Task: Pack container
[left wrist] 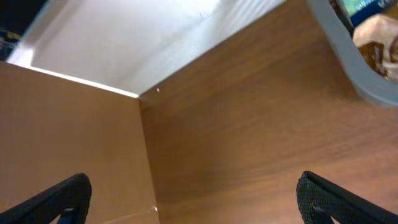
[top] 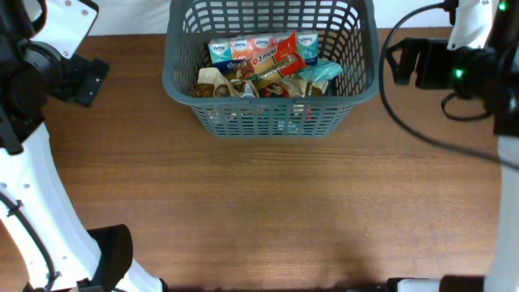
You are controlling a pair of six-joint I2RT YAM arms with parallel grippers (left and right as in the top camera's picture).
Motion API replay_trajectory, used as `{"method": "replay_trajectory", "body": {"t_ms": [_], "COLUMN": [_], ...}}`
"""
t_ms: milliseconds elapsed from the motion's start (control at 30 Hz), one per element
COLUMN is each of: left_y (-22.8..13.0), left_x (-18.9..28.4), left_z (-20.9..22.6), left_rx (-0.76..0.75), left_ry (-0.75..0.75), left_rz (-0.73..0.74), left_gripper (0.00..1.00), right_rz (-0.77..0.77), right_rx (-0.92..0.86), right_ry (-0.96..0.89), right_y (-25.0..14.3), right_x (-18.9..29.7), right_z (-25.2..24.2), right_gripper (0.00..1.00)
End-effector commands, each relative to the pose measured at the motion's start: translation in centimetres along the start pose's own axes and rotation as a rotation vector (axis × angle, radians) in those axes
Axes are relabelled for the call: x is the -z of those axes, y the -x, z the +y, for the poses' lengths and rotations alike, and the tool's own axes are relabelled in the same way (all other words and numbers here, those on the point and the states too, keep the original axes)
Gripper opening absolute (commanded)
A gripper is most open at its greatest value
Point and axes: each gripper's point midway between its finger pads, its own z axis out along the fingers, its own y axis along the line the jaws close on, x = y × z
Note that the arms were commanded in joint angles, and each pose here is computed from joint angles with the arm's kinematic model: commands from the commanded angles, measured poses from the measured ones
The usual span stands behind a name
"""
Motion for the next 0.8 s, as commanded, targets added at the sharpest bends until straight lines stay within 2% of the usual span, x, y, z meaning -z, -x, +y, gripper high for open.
{"method": "replay_trajectory", "body": {"t_ms": [0, 167, 233, 367, 567, 767], "left_y": [-0.7, -1.0, -1.0, -1.0, -1.0, -1.0], "left_x": [-0.1, 0.0, 0.0, 0.0, 0.0, 0.0], "left_z": [-0.4, -0.7, -0.7, -0.7, -0.7, -0.7], "left_rx": [0.011, 0.008, 0.008, 0.008, 0.008, 0.008], "left_ry": [-0.019, -0.029, -0.029, -0.029, -0.029, -0.029], "left_rz": [0.028, 0.039, 0.039, 0.039, 0.039, 0.039], "left_gripper": [0.99, 0.99, 0.99, 0.99, 0.99, 0.99], "right_rz": [-0.106, -0.263, -0.381, -0.53, -0.728, -0.716], "right_rx": [0.107, 0.186, 0.186, 0.184, 0.192, 0.19], "right_ry": [-0.006, -0.181, -0.251, -0.299, -0.302, -0.301], "right_y": [0.6, 1.4, 1.6, 0.4, -3.8, -10.5], "right_x": [4.5, 8.5, 9.5, 9.6, 9.2, 6.9], "right_z": [2.0, -0.1, -1.1, -2.1, -2.7, -3.7], "right_gripper": [0.99, 0.99, 0.99, 0.99, 0.99, 0.99]}}
